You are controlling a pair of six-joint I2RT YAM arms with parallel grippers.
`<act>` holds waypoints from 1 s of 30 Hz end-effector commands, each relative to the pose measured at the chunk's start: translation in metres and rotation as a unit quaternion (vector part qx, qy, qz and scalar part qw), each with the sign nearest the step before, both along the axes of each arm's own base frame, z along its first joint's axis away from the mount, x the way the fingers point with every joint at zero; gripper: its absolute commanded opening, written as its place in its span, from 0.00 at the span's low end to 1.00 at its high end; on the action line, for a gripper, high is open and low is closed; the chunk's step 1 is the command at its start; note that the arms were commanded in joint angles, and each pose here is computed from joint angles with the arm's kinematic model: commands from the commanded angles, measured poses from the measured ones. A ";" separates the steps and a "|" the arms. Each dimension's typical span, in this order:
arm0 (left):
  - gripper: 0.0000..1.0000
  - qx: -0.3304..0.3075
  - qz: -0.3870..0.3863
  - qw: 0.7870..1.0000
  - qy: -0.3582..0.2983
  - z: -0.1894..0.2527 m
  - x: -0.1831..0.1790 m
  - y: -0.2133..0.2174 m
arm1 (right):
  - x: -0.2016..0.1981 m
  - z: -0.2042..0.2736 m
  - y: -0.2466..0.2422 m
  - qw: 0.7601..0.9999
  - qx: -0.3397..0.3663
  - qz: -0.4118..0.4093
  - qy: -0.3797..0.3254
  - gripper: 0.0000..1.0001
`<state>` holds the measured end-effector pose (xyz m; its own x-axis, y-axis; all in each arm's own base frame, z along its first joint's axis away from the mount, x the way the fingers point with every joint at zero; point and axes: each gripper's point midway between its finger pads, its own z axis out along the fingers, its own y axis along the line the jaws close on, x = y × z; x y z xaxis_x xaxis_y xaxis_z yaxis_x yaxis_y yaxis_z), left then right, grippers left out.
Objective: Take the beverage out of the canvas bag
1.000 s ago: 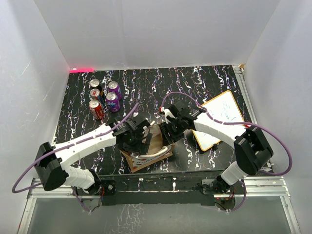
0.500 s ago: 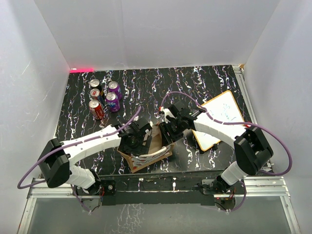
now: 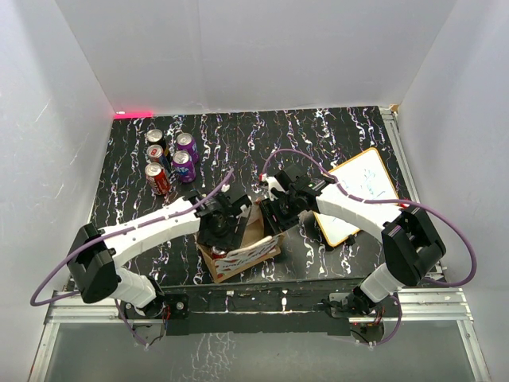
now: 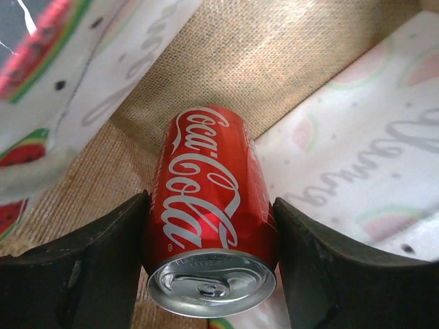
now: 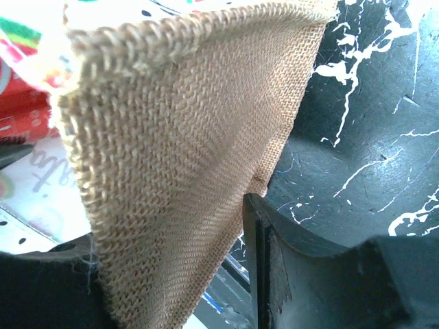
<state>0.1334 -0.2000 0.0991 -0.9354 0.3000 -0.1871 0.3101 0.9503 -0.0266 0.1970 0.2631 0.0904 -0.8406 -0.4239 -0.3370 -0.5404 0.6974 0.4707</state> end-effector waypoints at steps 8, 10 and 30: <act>0.06 -0.060 -0.039 0.996 -0.044 0.082 0.023 -0.034 | 0.008 0.007 0.003 1.000 0.015 0.001 -0.022 0.49; 0.05 -0.077 -0.044 0.994 -0.056 0.094 0.027 -0.041 | 0.008 0.006 0.003 1.000 0.015 0.001 -0.022 0.49; 0.00 -0.217 0.005 0.924 -0.316 0.278 0.095 -0.054 | 0.007 0.003 0.004 1.000 0.016 0.004 -0.016 0.49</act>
